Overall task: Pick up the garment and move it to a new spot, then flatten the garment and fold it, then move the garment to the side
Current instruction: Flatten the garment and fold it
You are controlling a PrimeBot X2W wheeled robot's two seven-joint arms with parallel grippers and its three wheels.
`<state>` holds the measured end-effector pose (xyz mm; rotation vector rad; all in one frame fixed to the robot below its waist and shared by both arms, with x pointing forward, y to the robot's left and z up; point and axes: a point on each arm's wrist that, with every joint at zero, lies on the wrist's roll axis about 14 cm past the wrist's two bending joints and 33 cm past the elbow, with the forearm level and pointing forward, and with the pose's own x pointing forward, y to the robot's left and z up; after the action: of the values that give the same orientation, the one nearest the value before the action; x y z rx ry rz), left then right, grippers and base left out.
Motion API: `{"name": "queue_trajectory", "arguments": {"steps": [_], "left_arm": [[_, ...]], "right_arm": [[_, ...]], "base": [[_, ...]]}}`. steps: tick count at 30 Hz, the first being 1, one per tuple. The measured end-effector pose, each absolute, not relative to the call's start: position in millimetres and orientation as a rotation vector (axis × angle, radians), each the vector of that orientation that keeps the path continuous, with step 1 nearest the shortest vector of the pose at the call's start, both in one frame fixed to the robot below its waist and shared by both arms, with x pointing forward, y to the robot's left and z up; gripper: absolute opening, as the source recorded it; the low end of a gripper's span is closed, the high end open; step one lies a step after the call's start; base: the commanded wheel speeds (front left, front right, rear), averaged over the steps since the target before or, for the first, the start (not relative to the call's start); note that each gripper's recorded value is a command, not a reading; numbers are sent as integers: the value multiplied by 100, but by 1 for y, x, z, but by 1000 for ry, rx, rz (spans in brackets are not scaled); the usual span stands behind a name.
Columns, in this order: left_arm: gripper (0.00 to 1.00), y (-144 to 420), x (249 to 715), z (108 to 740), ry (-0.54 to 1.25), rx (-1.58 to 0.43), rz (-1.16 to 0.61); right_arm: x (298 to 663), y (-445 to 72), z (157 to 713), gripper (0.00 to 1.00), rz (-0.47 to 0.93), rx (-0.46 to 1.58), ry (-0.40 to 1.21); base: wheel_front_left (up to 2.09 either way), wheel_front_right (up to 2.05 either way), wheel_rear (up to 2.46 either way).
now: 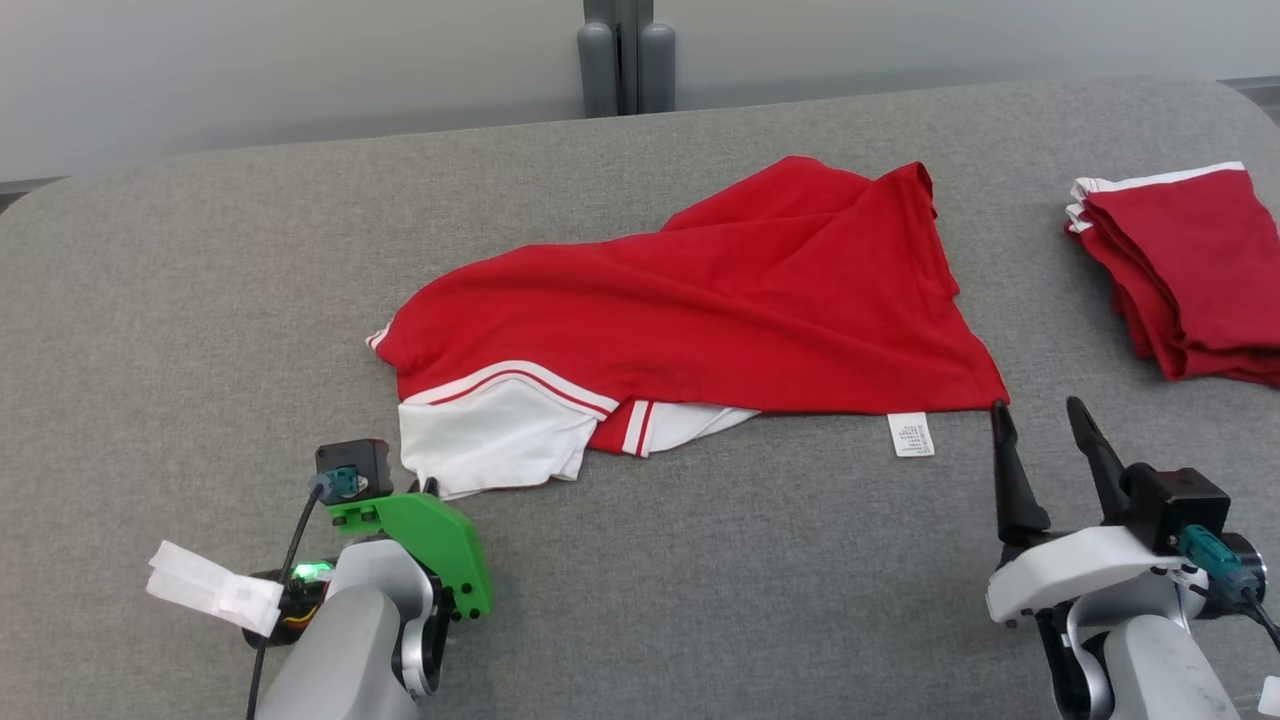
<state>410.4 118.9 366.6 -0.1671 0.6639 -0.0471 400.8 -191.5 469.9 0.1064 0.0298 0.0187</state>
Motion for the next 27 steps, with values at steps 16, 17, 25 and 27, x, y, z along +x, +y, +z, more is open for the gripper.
{"name": "queue_trajectory", "arguments": {"steps": [16,17,25,27], "left_arm": [[0,154,411,410,432,-221,31],[0,155,408,410,430,-222,35],[0,158,395,418,411,-241,48],[0,157,394,420,407,-243,43]], "right_arm": [[428,-217,413,100,-70,58,324],[430,-215,411,100,-67,59,333],[439,-189,384,100,-5,64,454],[441,-185,382,100,4,67,466]], "base": [[0,0,0],[0,0,0],[0,0,0],[0,0,0]]}}
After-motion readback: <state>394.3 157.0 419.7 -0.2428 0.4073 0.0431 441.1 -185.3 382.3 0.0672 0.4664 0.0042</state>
